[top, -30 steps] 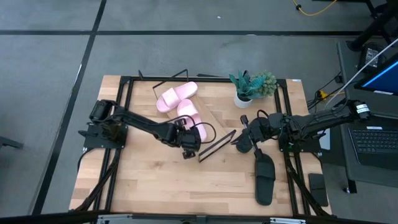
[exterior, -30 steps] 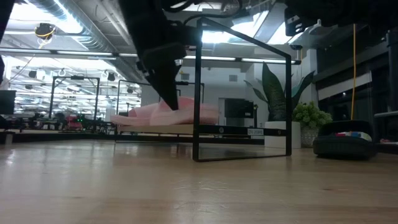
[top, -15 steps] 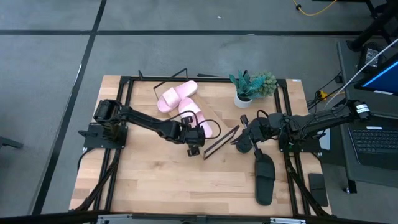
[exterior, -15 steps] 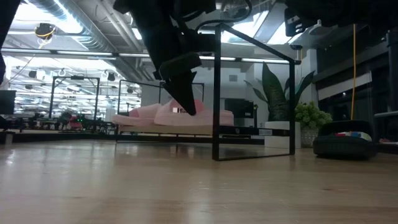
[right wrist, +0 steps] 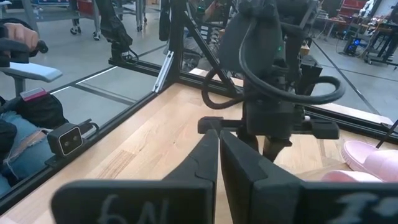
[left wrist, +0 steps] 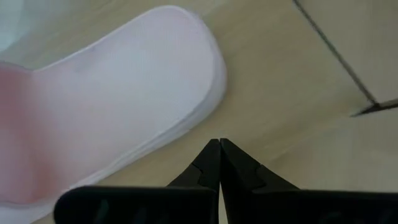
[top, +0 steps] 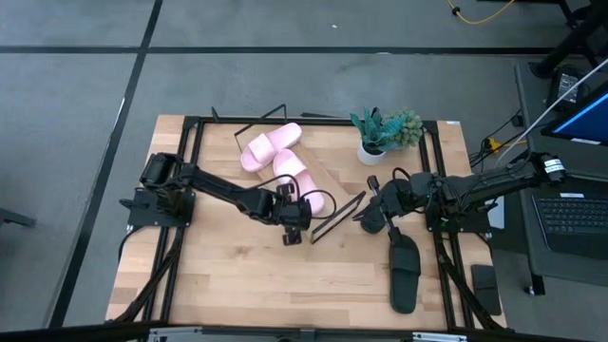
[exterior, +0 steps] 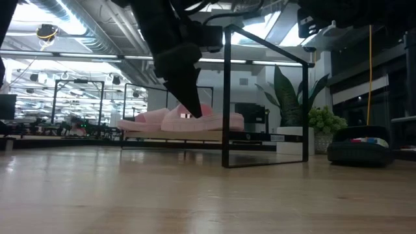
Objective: Pick and place slides into the shelf
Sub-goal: Put the pink slides on the shelf, then adjust the right pink slides on the shelf
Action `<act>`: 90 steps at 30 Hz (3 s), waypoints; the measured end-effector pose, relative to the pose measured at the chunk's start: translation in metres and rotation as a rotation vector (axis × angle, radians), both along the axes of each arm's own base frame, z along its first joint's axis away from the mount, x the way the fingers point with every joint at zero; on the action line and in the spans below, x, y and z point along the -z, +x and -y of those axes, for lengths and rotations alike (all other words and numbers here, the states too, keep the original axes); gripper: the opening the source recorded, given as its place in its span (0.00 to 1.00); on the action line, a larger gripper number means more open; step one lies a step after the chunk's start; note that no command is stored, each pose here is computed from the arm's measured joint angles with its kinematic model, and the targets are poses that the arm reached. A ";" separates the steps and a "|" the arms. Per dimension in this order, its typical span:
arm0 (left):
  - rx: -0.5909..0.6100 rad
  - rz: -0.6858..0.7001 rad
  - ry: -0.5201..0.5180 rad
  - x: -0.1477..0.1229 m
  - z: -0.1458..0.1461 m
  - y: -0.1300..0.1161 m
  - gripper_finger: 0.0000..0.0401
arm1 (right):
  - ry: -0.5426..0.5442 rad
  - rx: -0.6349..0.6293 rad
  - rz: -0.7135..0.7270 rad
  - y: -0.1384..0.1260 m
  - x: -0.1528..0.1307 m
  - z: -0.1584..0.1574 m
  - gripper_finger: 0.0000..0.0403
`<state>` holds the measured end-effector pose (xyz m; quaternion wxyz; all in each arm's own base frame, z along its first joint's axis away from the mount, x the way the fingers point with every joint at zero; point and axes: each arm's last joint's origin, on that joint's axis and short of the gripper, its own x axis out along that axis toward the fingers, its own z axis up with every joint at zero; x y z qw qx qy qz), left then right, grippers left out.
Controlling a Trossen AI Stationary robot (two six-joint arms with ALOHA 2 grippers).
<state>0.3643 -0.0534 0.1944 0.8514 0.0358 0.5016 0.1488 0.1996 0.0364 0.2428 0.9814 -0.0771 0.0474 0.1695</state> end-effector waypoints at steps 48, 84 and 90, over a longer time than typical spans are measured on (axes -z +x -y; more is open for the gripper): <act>-0.039 0.050 0.168 -0.060 -0.056 -0.025 0.00 | 0.022 0.003 -0.010 0.000 0.000 0.000 0.05; -0.140 0.378 -0.371 -0.022 -0.174 -0.131 0.00 | 0.014 0.002 -0.052 -0.001 0.004 0.000 0.05; -0.161 0.380 -0.374 -0.019 -0.176 -0.133 0.00 | 0.015 0.003 -0.051 -0.001 0.004 0.000 0.05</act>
